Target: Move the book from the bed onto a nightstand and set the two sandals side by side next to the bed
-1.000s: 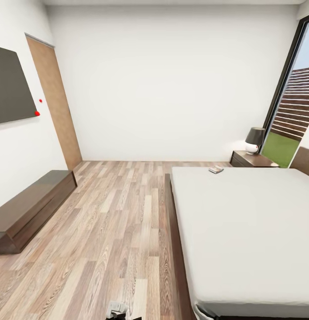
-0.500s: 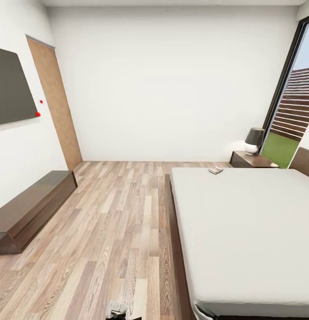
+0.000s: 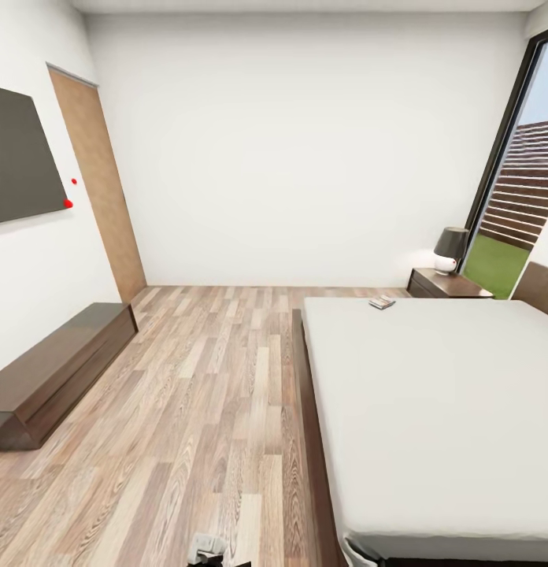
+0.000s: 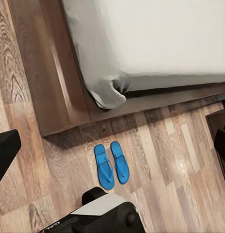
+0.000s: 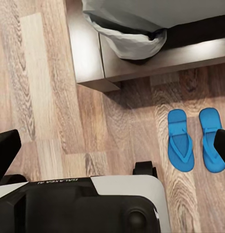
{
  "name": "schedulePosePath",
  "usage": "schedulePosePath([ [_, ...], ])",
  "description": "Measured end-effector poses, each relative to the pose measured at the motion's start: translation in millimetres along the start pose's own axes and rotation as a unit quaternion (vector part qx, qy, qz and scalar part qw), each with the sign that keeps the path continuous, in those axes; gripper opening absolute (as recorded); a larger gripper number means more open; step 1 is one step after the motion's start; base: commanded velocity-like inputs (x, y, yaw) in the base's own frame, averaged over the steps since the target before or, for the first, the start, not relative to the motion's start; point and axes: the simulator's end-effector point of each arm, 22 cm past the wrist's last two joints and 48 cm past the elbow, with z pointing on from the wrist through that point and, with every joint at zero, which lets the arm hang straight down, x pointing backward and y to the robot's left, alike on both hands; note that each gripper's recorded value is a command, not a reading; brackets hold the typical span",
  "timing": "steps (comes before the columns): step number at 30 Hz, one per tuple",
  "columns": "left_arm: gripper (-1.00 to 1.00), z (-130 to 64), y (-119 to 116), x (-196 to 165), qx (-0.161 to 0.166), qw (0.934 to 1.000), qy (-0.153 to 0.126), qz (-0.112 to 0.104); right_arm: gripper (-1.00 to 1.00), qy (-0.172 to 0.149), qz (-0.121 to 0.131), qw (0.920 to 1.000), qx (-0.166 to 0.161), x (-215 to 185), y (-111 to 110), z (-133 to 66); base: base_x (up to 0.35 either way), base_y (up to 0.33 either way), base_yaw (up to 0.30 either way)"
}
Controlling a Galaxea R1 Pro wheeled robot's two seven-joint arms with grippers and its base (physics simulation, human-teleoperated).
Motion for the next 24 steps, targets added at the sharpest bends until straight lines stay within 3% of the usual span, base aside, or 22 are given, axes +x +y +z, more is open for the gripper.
schedulePosePath([
  [24,1.0,-6.0,-6.3,0.8,0.0,1.0,0.001,0.0,1.0,-0.001,0.002,1.0,0.001,0.8,-0.1,-8.6,0.0,0.0,0.0],
])
